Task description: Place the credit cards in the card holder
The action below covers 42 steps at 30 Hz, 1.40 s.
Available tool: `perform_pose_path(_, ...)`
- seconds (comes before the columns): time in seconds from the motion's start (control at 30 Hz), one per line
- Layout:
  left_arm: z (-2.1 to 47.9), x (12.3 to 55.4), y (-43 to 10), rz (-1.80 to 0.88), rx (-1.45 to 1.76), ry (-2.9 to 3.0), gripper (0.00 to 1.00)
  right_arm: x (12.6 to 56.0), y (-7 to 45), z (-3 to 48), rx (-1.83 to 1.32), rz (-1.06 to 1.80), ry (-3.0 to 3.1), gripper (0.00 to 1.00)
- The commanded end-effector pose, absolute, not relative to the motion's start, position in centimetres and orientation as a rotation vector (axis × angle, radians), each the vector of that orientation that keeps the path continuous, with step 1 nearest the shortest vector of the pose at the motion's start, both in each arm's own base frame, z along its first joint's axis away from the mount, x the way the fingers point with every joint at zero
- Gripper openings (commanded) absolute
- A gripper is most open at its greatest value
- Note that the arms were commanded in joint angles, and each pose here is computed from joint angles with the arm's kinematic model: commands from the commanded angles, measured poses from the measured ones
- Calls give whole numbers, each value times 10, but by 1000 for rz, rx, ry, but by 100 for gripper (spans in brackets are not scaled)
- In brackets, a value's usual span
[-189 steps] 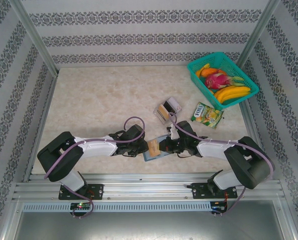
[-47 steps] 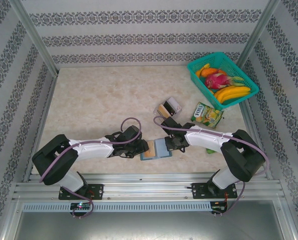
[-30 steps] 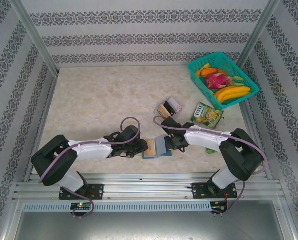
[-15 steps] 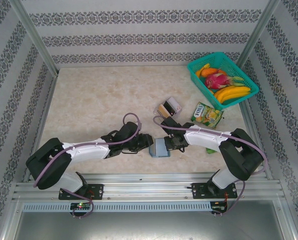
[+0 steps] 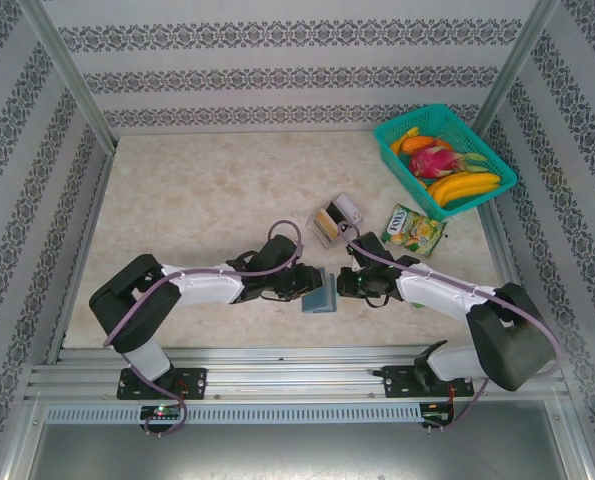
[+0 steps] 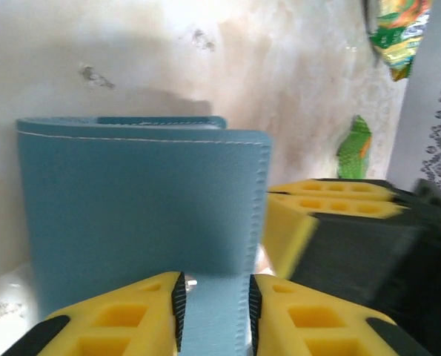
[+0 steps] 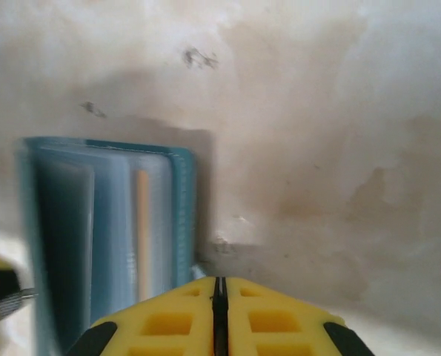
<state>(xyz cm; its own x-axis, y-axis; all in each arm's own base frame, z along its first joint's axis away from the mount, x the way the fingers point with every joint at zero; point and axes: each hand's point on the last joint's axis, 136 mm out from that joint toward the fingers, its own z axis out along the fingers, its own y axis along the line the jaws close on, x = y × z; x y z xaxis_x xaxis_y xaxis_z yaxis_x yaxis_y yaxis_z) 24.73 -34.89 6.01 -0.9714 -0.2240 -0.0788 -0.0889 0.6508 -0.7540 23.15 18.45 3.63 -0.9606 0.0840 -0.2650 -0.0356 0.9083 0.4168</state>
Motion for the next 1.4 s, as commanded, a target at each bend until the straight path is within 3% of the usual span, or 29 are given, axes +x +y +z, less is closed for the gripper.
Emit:
perform_pose_path(0.0, 45, 243, -350, -1196, -280, 2736, 29, 233, 195, 49, 51, 748, 2746, 12)
perform_pose_path(0.37, 21, 237, -331, -1039, -361, 2813, 14, 235, 221, 59, 32, 940, 2726, 19)
perform_pose_path(0.77, 23, 239, -325, -1031, -386, 2781, 9, 234, 236, 44, 84, 1054, 2780, 24)
perform_pose_path(1.0, 37, 240, -328, -1044, -325, 2752, 12, 239, 233, 51, 127, 1044, 2729, 24)
perform_pose_path(1.37, 59, 240, -298, -828, -218, 2742, 30, 230, 186, 57, 104, 773, 2764, 24)
